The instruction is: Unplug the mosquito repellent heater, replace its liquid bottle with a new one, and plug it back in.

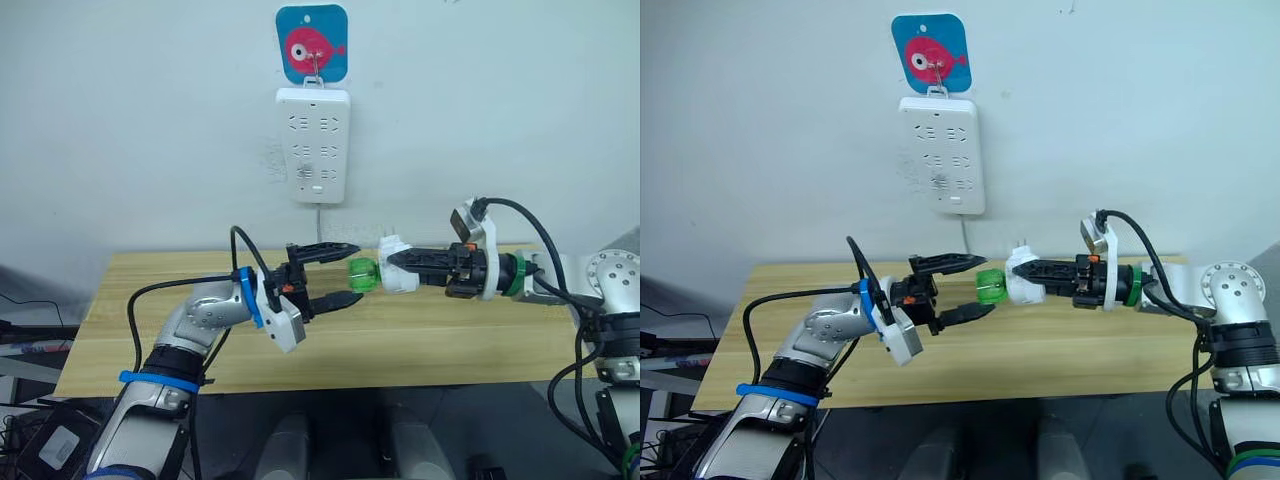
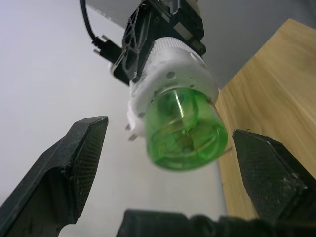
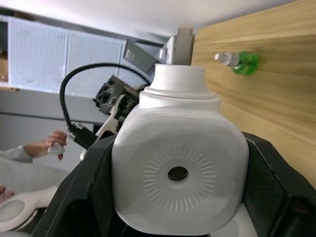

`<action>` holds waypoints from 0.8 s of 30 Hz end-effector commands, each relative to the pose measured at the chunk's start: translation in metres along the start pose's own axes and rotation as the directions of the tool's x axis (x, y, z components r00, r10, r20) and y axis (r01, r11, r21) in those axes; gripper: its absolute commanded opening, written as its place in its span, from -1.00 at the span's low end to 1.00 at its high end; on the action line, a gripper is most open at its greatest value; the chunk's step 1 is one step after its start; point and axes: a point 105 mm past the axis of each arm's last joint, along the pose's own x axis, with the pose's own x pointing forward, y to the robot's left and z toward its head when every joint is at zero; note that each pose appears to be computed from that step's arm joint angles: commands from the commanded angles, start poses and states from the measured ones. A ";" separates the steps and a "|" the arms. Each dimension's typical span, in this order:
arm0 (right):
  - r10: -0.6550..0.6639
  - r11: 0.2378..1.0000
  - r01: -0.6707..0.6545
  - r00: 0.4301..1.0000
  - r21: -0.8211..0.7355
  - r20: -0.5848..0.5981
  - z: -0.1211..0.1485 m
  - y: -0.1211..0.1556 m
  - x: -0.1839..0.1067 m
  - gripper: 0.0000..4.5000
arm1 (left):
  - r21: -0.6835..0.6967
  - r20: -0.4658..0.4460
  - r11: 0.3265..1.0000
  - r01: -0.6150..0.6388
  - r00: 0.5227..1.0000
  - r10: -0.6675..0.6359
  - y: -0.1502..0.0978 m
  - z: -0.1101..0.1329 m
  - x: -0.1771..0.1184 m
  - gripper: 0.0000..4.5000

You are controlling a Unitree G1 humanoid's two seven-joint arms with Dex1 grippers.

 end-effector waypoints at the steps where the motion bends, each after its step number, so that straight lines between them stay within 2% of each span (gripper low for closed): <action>1: 0.052 0.998 -0.051 0.999 -0.045 0.016 0.006 0.017 -0.006 0.34 | 0.020 0.022 1.000 -0.024 0.999 0.023 0.005 0.004 -0.002 0.99; 12: 0.083 0.995 -0.083 0.997 -0.051 -0.002 0.002 0.020 -0.002 0.34 | 0.041 0.047 0.998 -0.047 0.998 0.045 0.005 0.007 0.006 0.99; 16: 0.087 0.995 -0.087 0.996 -0.051 -0.006 0.002 0.021 -0.002 0.34 | 0.041 0.052 0.998 -0.042 0.998 0.040 0.003 0.009 0.005 0.64; 20: 0.094 0.994 -0.095 0.995 -0.050 -0.017 0.000 0.022 -0.002 0.34 | 0.039 0.057 0.998 -0.043 0.998 0.041 0.003 0.009 0.007 0.08; 21: 0.098 0.994 -0.099 0.995 -0.051 -0.023 -0.002 0.022 -0.002 0.34 | 0.039 0.060 0.998 -0.045 0.997 0.043 0.004 0.010 0.007 0.00; 24: 0.101 0.993 -0.103 0.994 -0.051 -0.034 -0.003 0.023 -0.002 0.34 | 0.020 0.076 0.999 -0.050 0.996 0.048 0.005 0.012 0.009 0.00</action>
